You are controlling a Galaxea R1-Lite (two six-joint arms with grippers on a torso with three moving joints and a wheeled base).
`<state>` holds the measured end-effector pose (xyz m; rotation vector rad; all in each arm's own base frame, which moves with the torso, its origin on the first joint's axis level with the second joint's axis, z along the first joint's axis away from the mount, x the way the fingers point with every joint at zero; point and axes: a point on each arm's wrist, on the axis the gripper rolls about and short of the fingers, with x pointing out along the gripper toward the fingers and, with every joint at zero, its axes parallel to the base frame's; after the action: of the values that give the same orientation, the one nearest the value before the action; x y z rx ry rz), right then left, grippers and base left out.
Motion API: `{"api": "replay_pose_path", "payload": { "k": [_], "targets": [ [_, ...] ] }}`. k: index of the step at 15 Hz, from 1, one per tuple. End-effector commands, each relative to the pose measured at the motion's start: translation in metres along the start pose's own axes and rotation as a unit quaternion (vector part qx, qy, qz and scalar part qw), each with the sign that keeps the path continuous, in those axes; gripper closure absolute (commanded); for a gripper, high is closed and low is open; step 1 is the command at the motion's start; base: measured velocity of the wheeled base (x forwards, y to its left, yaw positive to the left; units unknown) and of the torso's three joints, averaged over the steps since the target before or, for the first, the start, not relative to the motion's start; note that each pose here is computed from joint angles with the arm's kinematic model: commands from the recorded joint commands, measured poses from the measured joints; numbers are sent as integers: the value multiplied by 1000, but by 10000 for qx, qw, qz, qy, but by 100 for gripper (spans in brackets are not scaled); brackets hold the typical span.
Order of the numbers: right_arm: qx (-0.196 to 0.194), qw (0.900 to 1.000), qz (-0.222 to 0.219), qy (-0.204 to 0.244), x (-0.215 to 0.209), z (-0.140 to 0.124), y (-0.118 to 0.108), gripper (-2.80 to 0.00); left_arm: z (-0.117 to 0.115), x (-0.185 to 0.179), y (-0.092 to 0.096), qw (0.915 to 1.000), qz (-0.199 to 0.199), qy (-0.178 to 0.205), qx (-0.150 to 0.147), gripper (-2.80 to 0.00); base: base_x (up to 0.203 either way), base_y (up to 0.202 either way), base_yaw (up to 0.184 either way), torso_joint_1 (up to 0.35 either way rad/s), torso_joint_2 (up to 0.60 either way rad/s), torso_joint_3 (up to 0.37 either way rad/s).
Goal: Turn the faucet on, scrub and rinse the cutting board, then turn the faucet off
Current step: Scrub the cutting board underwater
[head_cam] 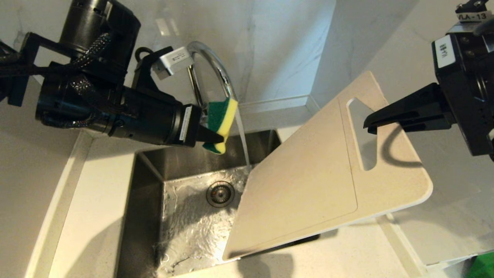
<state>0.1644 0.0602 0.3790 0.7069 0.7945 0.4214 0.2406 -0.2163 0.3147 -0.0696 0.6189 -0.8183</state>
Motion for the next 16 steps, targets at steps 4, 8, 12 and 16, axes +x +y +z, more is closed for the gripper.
{"api": "replay_pose_path", "payload": {
  "k": [4,8,12,16],
  "targets": [
    [21,9999,96,84,-2,-1,0,0,0,18,-47,9915,-974,847,-157,0,0,0,0,0,0,0],
    [-14,9999,158,33,-8,-4,2,0,-9,30,-52,9859,-1151,1196,-196,0,0,0,0,0,0,0],
    [-80,9995,314,24,-17,-8,4,0,-18,52,-51,9828,-1147,1445,-21,0,0,0,0,0,0,0],
    [-87,9994,344,-8,-23,-11,4,0,-28,68,-58,9786,-1191,1678,50,0,0,0,0,0,0,0]
  ]
}}
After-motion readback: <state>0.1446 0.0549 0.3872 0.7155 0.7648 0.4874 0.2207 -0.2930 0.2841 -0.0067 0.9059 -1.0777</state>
